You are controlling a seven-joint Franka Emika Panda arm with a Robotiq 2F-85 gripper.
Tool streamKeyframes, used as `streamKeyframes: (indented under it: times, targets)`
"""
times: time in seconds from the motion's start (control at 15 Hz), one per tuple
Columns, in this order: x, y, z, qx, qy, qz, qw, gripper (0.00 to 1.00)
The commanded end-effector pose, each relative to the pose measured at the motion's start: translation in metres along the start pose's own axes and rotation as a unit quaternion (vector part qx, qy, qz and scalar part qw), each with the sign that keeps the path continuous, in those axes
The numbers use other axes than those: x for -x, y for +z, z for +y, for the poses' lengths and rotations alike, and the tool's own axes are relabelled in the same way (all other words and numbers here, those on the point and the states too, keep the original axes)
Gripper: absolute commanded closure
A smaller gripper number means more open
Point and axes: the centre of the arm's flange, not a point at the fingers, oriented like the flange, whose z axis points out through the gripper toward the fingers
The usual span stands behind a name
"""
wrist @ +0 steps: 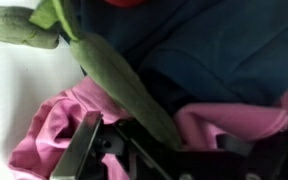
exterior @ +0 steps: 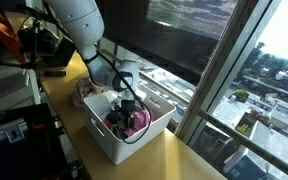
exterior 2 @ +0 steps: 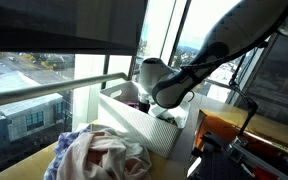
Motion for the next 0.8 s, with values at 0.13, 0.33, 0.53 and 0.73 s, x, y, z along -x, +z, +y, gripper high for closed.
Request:
streamKeyframes:
  times: [0.13, 0.33, 0.53, 0.73]
  targets:
    - [-0.004, -0.033, 0.000, -0.029, 0.011, 0.002, 0.9995, 1.00]
    - [-0.012, -0.072, 0.006, -0.049, 0.019, 0.017, 0.9985, 1.00]
    - [-0.020, -0.123, 0.015, -0.070, 0.023, 0.041, 0.9964, 1.00]
    - [-0.025, -0.175, 0.028, -0.090, 0.026, 0.065, 0.9935, 1.00]
